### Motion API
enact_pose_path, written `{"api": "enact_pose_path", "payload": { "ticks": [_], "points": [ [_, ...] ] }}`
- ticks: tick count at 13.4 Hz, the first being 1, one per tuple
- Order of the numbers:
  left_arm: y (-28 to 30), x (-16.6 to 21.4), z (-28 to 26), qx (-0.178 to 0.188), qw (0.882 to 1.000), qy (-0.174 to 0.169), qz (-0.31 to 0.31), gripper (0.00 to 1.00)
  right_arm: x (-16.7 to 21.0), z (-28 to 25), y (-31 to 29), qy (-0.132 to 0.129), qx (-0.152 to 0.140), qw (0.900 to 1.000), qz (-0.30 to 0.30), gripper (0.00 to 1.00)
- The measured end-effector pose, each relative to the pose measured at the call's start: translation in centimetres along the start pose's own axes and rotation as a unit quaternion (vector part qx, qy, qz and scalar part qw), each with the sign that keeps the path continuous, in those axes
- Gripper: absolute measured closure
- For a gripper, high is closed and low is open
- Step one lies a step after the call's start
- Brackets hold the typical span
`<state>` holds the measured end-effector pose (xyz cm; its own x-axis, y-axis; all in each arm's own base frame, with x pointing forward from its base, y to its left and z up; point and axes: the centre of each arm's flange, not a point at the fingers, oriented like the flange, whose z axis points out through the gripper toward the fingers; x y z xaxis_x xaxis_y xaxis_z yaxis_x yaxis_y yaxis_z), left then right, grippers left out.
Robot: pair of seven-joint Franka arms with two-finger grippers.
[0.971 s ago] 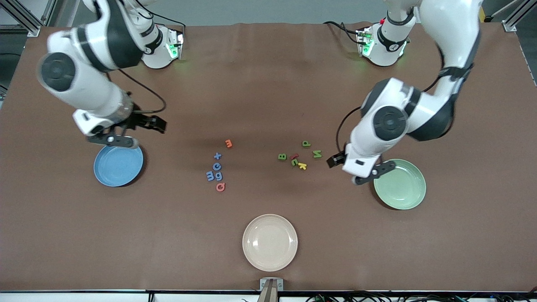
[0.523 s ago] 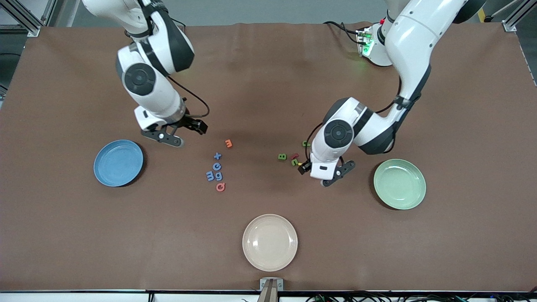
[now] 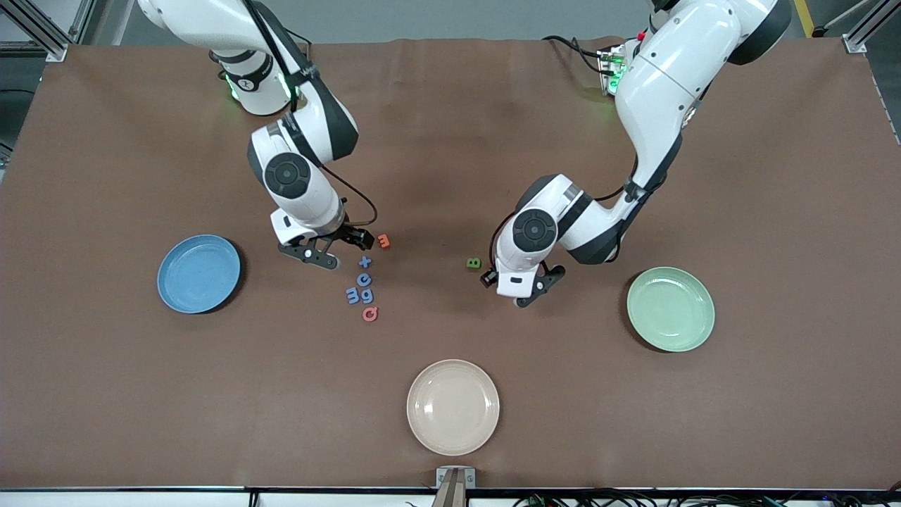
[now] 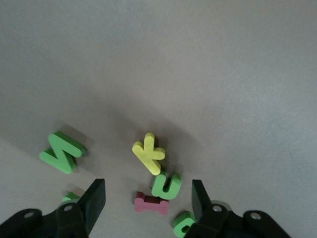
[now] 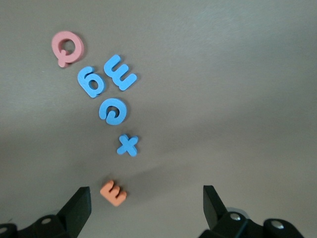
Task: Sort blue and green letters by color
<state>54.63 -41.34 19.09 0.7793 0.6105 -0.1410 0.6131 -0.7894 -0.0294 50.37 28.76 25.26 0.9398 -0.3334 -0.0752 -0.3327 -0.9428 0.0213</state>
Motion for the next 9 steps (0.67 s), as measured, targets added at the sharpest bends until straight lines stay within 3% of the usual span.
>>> {"api": "enact_pose_path", "payload": {
  "ticks": [5, 9],
  "points": [
    [0.0, 0.0, 1.3, 0.001, 1.0, 0.001, 0.0, 0.31, 0.4, 3.2, -0.3, 0.005, 0.003, 1.0, 0.0, 0.12],
    [0.2, 0.0, 1.7, -0.007, 1.0, 0.001, 0.0, 0.32, 0.8, 4.7, -0.6, 0.018, 0.016, 1.0, 0.001, 0.17]
  ]
}}
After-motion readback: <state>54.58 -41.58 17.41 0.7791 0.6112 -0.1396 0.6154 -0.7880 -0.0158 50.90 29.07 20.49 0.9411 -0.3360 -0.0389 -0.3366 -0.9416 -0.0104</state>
